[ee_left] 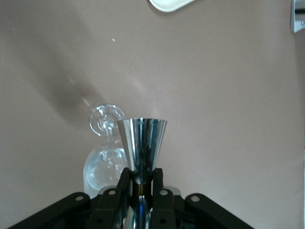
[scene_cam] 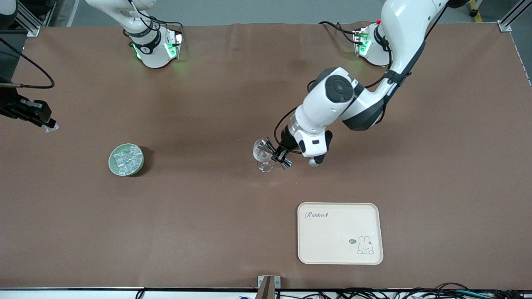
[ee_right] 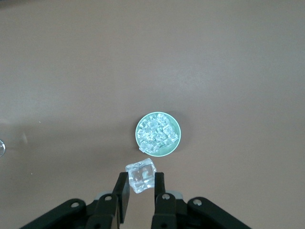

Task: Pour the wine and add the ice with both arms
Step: 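Move the jigger toward the tray while the right gripper brings the ice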

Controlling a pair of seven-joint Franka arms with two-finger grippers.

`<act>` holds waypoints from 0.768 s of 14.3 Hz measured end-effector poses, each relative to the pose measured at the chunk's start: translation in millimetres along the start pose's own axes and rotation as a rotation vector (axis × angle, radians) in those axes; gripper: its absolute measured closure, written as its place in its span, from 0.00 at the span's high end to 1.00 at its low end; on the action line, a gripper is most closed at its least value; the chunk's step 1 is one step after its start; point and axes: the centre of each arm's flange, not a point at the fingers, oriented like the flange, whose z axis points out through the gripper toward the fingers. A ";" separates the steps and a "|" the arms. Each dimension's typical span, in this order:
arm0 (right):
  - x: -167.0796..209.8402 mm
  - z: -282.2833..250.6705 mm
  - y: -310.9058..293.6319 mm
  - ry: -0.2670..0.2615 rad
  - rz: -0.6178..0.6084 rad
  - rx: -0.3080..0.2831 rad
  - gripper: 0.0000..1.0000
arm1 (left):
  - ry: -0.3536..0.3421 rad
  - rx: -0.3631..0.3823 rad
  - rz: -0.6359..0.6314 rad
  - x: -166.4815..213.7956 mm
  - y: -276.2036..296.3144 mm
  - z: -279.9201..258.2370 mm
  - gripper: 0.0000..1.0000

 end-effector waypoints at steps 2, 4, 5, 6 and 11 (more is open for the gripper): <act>-0.2 0.1 -3.7 0.000 -0.002 0.001 0.26 | -0.058 -0.011 -0.027 25.0 5.5 -13.3 0.21; -1.0 0.2 -15.2 0.000 0.017 0.005 0.26 | -0.123 -0.028 -0.095 53.5 9.3 -24.9 0.21; -1.5 0.3 -27.8 0.003 0.032 0.011 0.26 | -0.148 -0.044 -0.119 69.2 10.9 -30.0 0.21; -2.1 0.4 -45.8 0.010 0.054 0.024 0.26 | -0.174 -0.061 -0.139 85.9 11.7 -34.3 0.21; -3.9 23.5 -151.7 0.025 0.181 0.084 0.26 | -0.346 -0.139 -0.239 188.3 -2.6 -43.5 0.21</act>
